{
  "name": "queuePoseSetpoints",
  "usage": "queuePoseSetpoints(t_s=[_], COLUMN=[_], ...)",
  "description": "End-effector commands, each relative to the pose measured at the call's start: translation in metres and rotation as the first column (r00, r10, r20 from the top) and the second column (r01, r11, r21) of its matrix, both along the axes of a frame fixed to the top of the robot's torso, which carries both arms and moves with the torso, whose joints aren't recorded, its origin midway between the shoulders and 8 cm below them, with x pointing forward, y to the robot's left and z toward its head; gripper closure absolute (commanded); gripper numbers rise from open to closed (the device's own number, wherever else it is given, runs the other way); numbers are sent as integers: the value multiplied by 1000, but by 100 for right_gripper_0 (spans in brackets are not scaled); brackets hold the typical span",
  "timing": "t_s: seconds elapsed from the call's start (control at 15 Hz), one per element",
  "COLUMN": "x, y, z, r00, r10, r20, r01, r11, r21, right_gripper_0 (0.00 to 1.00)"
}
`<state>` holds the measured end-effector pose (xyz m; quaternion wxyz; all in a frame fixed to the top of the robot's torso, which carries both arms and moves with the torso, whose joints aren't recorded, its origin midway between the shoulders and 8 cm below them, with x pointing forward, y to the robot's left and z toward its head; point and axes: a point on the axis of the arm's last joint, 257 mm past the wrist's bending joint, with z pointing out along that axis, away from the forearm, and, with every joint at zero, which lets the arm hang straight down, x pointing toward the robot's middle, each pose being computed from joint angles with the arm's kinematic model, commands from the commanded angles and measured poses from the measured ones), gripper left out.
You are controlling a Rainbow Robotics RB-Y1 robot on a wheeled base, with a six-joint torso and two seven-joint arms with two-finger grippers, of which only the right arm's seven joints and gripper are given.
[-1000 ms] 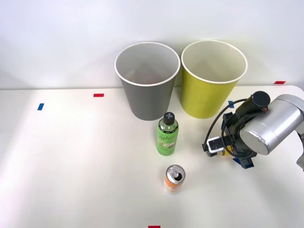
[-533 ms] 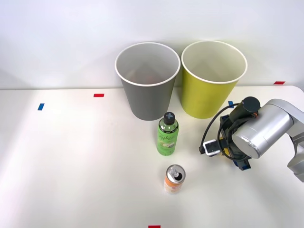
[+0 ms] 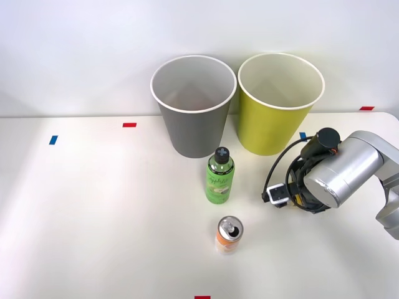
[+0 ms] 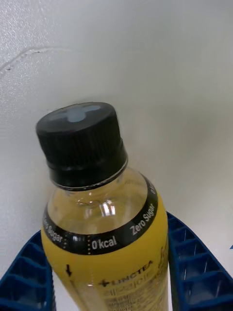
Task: Put cans in the gray bin, plastic bottles in the light green bin
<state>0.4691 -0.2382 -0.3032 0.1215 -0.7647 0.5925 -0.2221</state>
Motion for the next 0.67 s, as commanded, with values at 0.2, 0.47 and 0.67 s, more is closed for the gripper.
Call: queuePoseSetpoints(t_s=[0.2, 0.47, 0.67], x=[-3, -11, -19], y=[7, 30, 43], z=[3, 23, 44], r00=[999, 990, 988], r10=[-30, -111, -116], r20=[-12, -82, -106], r01=[31, 130, 150], r11=[997, 947, 891], r21=[66, 295, 428], right_gripper_0=[100, 100, 100])
